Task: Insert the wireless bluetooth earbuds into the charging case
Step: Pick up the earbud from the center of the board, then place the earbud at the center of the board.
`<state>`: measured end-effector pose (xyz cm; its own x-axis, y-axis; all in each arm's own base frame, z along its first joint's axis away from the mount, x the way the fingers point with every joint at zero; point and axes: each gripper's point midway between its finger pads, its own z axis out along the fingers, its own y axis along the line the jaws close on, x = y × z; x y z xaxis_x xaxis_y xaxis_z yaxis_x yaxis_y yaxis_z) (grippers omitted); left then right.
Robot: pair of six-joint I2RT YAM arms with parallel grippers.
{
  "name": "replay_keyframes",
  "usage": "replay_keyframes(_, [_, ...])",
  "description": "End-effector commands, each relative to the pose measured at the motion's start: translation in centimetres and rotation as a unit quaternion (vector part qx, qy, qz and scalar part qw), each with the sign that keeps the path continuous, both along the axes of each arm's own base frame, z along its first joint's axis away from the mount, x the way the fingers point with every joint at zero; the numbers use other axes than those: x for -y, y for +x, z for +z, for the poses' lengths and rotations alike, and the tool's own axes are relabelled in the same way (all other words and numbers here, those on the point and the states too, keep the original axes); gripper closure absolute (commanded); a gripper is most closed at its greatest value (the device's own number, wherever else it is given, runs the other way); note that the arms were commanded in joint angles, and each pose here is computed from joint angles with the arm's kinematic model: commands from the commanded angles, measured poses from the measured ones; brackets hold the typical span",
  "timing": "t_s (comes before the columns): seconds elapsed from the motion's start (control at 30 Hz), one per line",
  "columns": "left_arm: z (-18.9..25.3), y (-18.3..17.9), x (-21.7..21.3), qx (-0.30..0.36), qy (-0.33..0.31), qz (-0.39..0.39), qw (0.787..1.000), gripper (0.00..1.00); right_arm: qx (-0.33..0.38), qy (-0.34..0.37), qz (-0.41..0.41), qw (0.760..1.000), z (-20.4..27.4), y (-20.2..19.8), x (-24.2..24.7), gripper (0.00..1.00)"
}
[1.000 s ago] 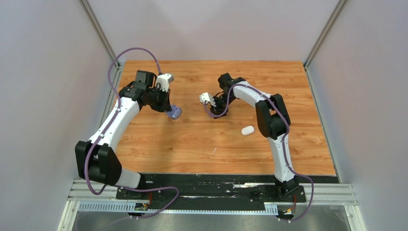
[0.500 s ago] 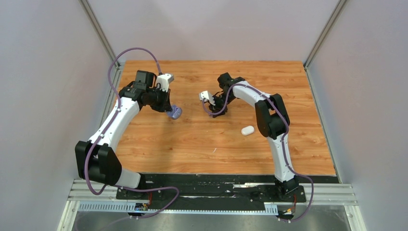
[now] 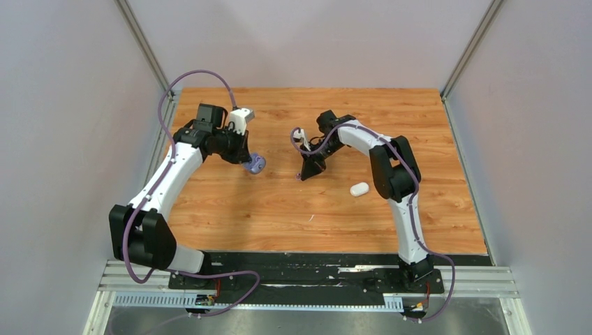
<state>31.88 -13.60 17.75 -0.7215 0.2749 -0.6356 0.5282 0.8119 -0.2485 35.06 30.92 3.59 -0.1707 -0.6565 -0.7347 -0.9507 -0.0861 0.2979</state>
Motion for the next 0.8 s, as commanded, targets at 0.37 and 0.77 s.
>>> replay_keyframes(0.37, [3.1, 2.7, 2.8, 0.181, -0.044, -0.075, 0.980, 1.00, -0.494, 0.193, -0.057, 0.846, 16.6, -5.3, 1.1, 0.99])
replay_keyframes(0.77, [2.7, 2.2, 2.9, 0.150, -0.046, -0.071, 0.985, 1.00, -0.523, 0.051, -0.234, 0.818, 8.0, -5.1, 1.8, 1.00])
